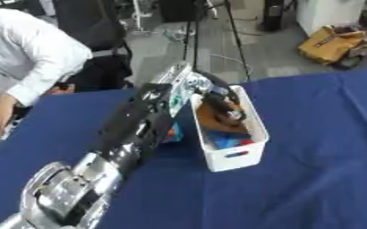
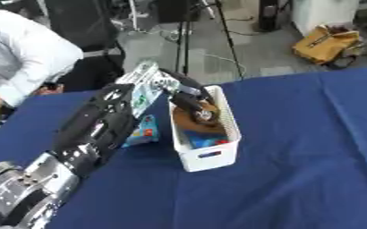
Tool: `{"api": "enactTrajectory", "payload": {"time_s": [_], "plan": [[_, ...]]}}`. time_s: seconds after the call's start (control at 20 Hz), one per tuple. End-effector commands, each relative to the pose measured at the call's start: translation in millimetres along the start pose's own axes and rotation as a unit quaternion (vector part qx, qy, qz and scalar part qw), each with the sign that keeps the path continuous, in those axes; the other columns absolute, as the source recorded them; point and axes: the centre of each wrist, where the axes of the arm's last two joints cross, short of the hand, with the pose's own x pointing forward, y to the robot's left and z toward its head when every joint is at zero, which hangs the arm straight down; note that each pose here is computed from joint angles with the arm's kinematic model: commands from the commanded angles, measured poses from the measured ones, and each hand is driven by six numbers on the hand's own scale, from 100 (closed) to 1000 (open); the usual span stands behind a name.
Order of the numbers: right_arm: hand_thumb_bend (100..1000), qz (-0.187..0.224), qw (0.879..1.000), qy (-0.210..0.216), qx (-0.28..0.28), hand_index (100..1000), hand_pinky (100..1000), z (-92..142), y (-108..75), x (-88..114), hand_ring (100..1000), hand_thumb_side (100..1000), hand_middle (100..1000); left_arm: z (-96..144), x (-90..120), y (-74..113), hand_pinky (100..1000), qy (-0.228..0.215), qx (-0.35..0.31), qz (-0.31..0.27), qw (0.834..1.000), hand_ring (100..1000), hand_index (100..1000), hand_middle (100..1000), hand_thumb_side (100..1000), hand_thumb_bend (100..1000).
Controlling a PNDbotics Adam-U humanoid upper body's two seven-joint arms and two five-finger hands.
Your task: Pick up objects on the table and place them in the box.
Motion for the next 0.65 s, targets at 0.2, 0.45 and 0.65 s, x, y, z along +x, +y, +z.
{"api": "enactTrajectory", "payload": {"time_s": [0.2,0.45,0.65], "plan": [[100,-0.015,1.0,-0.01,-0.011,564,745,-8,0.6,6,703,524,600,11,3,19.1,1000,0.0,0.034,-0.013,0.999,1000,1000,1000,941,370],[100,-0.015,1.0,-0.008,-0.011,564,745,-8,0.4,6,703,525,600,26,4,33.3,1000,-0.014,0.099,-0.013,0.995,1000,1000,1000,872,211],[100,-0.012,1.0,-0.009,-0.01,565,746,-8,-0.7,5,703,527,600,50,0,49.1,1000,-0.028,0.159,-0.007,0.987,1000,1000,1000,848,152]]}}
